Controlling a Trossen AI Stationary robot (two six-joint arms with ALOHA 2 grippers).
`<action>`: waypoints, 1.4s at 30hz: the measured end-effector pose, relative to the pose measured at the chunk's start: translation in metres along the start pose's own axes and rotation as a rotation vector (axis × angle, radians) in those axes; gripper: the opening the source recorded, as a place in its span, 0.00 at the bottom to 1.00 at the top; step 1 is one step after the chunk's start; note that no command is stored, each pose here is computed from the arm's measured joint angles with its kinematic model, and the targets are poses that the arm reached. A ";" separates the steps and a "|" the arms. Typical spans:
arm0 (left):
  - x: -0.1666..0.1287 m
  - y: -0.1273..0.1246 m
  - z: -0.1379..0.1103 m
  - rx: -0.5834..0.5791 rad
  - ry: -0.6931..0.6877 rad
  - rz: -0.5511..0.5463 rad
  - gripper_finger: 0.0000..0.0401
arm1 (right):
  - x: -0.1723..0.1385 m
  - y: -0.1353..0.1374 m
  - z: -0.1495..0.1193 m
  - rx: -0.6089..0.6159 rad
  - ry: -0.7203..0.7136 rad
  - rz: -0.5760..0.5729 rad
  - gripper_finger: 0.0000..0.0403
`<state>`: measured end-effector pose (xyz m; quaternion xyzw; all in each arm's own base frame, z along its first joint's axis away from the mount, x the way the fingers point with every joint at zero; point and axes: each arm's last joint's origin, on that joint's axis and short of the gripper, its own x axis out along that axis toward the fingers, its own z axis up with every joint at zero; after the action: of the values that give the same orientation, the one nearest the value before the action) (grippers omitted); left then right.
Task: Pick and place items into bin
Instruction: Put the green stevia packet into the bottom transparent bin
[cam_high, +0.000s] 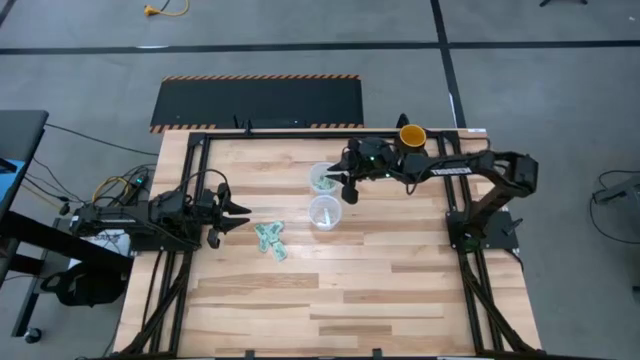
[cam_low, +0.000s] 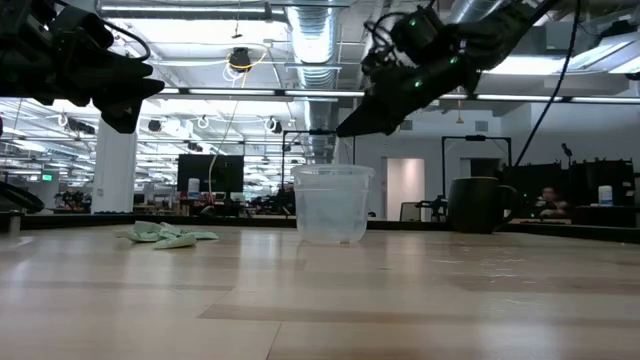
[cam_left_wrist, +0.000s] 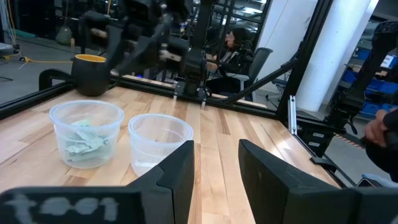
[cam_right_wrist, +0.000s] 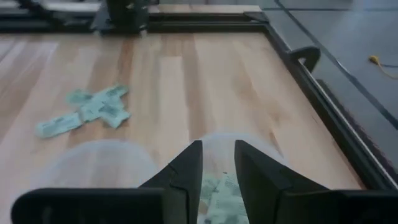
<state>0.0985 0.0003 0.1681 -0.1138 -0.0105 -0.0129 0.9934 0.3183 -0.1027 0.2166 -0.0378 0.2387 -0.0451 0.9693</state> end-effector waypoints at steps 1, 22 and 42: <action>0.000 0.000 0.000 0.000 0.000 0.000 0.28 | -0.004 0.003 0.002 -0.018 0.015 0.011 0.22; 0.000 0.000 0.000 0.000 -0.001 0.000 0.28 | -0.154 0.049 -0.024 -0.204 -0.324 0.149 0.22; 0.000 0.000 0.000 0.000 0.000 0.000 0.28 | -0.165 0.066 -0.094 -0.152 -0.461 0.306 0.22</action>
<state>0.0985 0.0003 0.1681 -0.1138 -0.0106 -0.0129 0.9934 0.1334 -0.0249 0.2033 -0.0829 0.0175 0.1294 0.9880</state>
